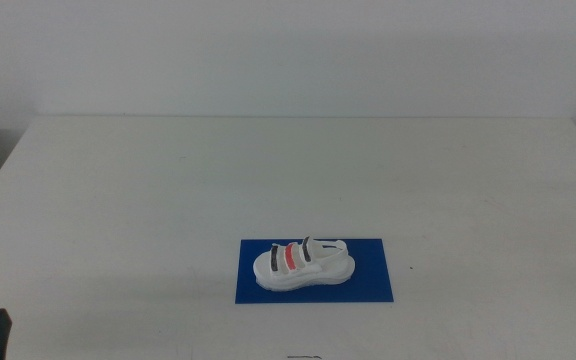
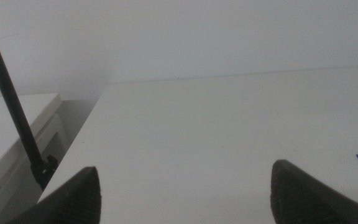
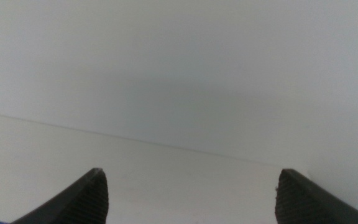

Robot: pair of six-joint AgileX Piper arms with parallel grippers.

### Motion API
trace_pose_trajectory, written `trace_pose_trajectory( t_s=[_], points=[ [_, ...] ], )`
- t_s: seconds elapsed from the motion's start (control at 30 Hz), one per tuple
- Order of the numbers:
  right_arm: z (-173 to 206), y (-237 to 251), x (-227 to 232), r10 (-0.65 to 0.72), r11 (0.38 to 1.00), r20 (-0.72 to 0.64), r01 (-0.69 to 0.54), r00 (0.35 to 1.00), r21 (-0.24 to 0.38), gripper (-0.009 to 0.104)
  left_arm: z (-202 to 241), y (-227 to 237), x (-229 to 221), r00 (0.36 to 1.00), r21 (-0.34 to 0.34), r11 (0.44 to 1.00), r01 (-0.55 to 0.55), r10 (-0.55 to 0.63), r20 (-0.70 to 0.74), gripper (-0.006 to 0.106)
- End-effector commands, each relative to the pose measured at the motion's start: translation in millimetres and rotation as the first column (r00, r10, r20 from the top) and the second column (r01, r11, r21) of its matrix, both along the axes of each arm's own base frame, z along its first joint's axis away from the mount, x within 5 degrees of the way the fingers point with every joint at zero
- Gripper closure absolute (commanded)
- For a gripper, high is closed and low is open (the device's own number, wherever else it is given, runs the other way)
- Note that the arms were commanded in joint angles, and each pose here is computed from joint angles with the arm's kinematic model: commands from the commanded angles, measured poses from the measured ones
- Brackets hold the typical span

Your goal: Use one arm to grab the shoe from the table and place it on the mat.

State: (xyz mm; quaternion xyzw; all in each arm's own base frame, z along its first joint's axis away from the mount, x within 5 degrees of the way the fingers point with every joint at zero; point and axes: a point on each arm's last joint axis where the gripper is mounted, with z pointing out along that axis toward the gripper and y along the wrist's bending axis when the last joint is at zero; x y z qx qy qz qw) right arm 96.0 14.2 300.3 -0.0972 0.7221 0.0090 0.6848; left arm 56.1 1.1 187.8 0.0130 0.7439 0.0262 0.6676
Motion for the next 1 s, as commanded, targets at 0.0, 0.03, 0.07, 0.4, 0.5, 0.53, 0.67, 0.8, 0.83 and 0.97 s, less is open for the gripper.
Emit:
trace_pose_trajectory(
  t_s=[0.0, 0.03, 0.07, 0.4, 0.5, 0.53, 0.67, 0.8, 0.83, 0.97],
  points=[
    [7, 0, -1, -0.005, 1.0, 0.11, 0.002, 0.994, 0.022, 0.011, 10, 0, -1, 0.994, -0.022, 1.0, 0.002, 0.0, 0.108, 0.007],
    [1, 0, -1, -0.005, 1.0, 0.108, 0.003, 0.994, 0.023, 0.011, 10, 0, -1, 0.994, -0.022, 1.0, 0.002, 0.0, 0.108, 0.007],
    [-4, -1, -1, -0.005, 1.0, 0.113, 0.002, 0.994, 0.023, 0.011, 10, 0, -1, 0.994, -0.022, 1.0, 0.002, 0.0, 0.108, 0.007],
    [-48, -2, -13, -0.002, 1.0, 0.073, 0.001, 0.997, 0.008, 0.011, 10, 0, -1, 0.994, -0.022, 1.0, 0.002, 0.0, 0.108, 0.007],
    [-69, -3, -17, -0.002, 1.0, 0.045, 0.002, 0.999, 0.004, 0.011, 10, 0, -1, 0.994, -0.022, 1.0, 0.002, 0.0, 0.108, 0.007],
    [-75, -3, -19, -0.002, 1.0, 0.038, 0.002, 0.999, 0.003, 0.011, 10, 0, -1, 0.994, -0.022, 1.0, 0.002, 0.0, 0.108, 0.007],
    [-97, -4, -27, -0.002, 1.0, 0.026, 0.002, 1.0, 0.001, 0.011, 10, 0, -1, 0.994, -0.022, 1.0, 0.002, 0.0, 0.108, 0.007],
    [-94, -5, -33, -0.002, 1.0, 0.078, 0.001, 0.997, 0.009, 0.011, 10, 0, -1, 0.994, -0.022, 1.0, 0.002, 0.0, 0.108, 0.007],
    [-93, -5, -35, -0.002, 1.0, 0.097, 0.001, 0.995, 0.012, 0.011, 10, 0, -1, 0.994, -0.022, 1.0, 0.002, 0.0, 0.108, 0.007],
    [-88, -6, -43, -0.004, 1.0, 0.183, -0.001, 0.983, 0.025, 0.011, 10, 0, -1, 0.994, -0.022, 1.0, 0.002, 0.0, 0.108, 0.007]
  ],
)
